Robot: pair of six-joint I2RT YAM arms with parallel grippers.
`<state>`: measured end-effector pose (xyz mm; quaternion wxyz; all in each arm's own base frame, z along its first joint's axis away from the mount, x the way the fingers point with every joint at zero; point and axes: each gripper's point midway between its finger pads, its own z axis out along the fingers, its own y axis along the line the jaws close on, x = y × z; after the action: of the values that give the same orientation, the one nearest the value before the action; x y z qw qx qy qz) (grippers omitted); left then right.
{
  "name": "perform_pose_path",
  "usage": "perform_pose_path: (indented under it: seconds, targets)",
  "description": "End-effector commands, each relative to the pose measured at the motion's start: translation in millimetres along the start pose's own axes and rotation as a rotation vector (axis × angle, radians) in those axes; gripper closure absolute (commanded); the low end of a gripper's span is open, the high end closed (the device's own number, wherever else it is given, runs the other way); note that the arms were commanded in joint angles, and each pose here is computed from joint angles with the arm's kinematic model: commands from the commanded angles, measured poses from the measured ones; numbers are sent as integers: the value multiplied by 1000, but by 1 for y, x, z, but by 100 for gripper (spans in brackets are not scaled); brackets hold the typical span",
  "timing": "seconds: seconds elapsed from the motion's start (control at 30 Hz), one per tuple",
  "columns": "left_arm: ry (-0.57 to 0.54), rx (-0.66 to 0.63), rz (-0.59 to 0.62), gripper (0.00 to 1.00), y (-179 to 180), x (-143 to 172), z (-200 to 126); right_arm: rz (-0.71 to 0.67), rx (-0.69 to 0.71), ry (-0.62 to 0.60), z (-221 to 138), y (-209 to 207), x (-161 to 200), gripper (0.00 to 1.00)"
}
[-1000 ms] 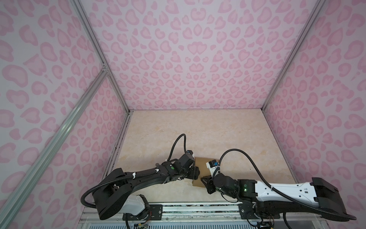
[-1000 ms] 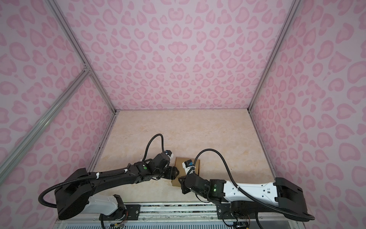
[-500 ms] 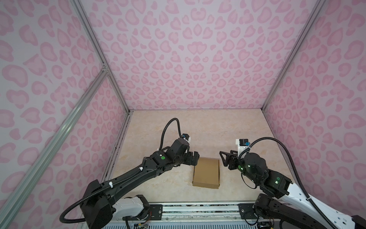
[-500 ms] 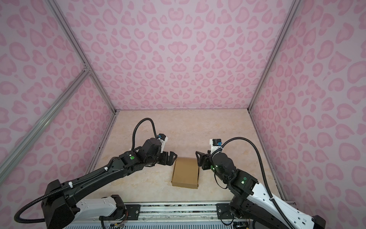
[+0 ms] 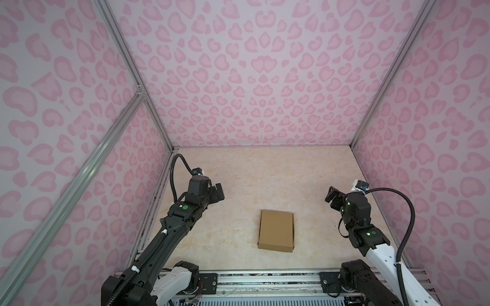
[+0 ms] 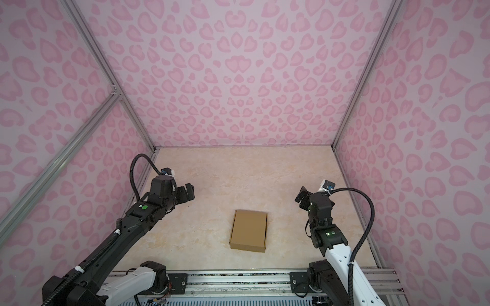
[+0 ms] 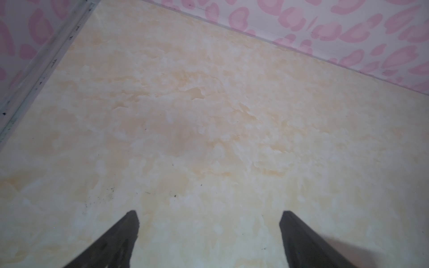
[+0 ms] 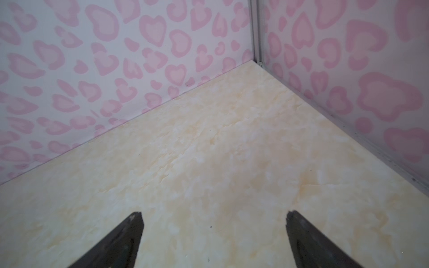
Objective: Assemble paper box
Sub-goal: Reset both arms
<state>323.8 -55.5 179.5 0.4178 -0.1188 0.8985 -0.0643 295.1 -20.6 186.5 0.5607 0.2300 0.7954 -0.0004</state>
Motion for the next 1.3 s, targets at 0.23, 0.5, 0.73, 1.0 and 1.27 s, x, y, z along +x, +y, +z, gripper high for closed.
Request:
perform_pose_path:
  seconds: [0.23,0.5,0.73,1.0,1.27]
  targets:
    - [-116,-211,-121,2,86,-16,31,-135,229,-258,30,-44,-24,2]
    - [-161,-297,-94,2,116,-13,53,-207,182,-240,60,-35,-2,2]
    - [-201,-244,-52,2,113,-9,77,-224,182,-235,82,-37,16,1]
    - [-325,-136,-16,2,98,-21,84,-274,48,-114,111,-20,34,1]
    - [-431,-117,118,2,92,-32,80,-277,28,-180,110,-20,38,0]
